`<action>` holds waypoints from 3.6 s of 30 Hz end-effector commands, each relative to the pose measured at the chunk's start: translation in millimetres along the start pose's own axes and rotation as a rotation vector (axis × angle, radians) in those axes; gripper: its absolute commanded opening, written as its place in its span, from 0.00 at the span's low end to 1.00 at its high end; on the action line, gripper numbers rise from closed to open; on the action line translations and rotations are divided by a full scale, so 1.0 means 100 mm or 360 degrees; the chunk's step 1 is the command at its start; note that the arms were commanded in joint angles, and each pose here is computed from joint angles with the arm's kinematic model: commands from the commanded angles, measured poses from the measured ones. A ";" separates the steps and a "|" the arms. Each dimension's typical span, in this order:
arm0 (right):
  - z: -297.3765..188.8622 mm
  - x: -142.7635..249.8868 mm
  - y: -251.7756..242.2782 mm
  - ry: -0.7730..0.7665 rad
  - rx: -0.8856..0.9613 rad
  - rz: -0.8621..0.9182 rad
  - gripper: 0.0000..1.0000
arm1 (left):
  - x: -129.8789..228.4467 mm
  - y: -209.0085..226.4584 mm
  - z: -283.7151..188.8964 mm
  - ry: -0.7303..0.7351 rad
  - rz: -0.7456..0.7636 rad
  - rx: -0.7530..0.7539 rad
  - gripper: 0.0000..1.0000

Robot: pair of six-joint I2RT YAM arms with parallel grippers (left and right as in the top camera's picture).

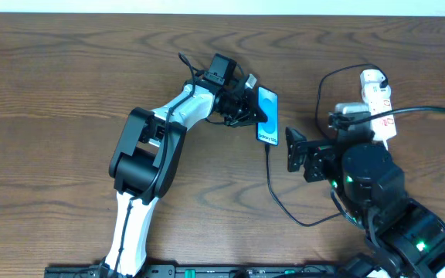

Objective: Plug charger to phone and switch on socket
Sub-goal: 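Lower the phone flat onto the table with the left gripper and release, then move the right gripper to the power strip's orange switch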

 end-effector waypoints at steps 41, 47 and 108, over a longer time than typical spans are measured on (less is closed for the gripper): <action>0.19 0.10 -0.06 0.0131 0.0107 0.0016 0.99 | 0.03 -0.01 -0.03 -0.0002 -0.0024 -0.0029 0.45; 0.19 0.11 -0.06 0.0139 0.0112 0.0013 0.99 | 0.03 -0.01 -0.03 0.0001 -0.0027 -0.0031 0.61; 0.68 0.10 -1.59 0.0337 0.1149 0.0887 0.01 | 1.15 -0.95 -2.99 -0.0467 0.0043 -0.1453 1.00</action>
Point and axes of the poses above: each gripper's point midway between its finger pads, its own z axis out along the fingers, its own y axis along the line the jaws close on, x = y × z, the point moved 8 cm from there along -z, back along the fingers, and after that the axes turned 13 degrees about z, right-handed, at the moved point
